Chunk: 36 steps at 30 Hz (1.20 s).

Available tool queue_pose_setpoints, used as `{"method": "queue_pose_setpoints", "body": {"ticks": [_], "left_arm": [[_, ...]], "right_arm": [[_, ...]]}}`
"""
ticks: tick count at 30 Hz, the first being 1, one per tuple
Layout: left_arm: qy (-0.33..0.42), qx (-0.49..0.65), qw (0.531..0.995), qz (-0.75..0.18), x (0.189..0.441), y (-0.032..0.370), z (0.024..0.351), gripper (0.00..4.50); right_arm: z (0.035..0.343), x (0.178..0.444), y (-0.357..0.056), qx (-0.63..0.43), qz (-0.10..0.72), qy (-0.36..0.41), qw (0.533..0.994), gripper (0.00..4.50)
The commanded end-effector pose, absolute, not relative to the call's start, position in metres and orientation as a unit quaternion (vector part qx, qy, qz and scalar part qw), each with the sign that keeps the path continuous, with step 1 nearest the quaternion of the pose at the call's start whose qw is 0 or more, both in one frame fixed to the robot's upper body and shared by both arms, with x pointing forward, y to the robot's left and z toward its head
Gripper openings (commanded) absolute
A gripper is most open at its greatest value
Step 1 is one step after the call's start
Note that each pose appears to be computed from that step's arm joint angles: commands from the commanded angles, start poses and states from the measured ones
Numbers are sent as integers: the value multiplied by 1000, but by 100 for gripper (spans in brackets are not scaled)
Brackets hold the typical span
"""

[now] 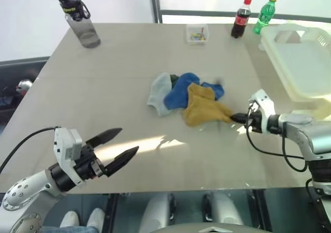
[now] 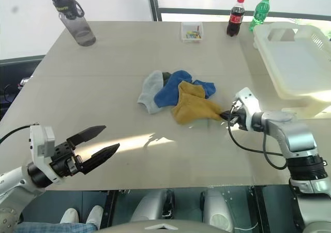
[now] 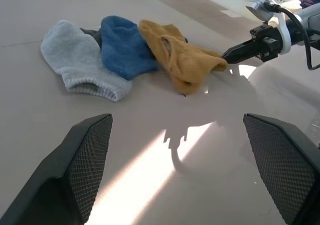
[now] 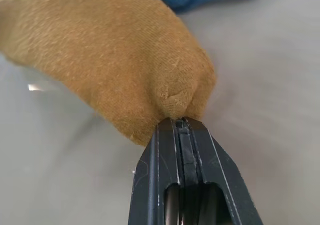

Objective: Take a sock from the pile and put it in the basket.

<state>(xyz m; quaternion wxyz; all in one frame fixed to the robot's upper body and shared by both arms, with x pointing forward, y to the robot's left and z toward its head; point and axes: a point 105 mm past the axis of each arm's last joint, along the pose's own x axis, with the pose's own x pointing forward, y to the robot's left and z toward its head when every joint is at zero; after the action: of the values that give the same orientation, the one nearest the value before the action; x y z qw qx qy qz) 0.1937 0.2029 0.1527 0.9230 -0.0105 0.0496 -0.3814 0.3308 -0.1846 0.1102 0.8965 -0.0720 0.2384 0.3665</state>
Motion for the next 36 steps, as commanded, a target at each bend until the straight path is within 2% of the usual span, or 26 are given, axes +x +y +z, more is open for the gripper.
{"method": "queue_pose_setpoints", "body": {"ticks": [1,21,24,30,36], "left_arm": [[46,-4,920,-390,192,201,156,450],[70,-11,892,-446,191,191,152,450],[70,-11,892,-447,192,191,152,450],[71,-11,888,-453,192,190,152,450],[71,-10,888,-454,192,190,152,450]], "right_arm": [[122,330,-203,-81,352,224,905,7],[148,320,-260,-119,292,227,921,7],[159,319,-267,-128,285,219,924,7],[201,314,-279,-128,293,181,930,7],[242,299,-261,-91,366,129,917,7]]}}
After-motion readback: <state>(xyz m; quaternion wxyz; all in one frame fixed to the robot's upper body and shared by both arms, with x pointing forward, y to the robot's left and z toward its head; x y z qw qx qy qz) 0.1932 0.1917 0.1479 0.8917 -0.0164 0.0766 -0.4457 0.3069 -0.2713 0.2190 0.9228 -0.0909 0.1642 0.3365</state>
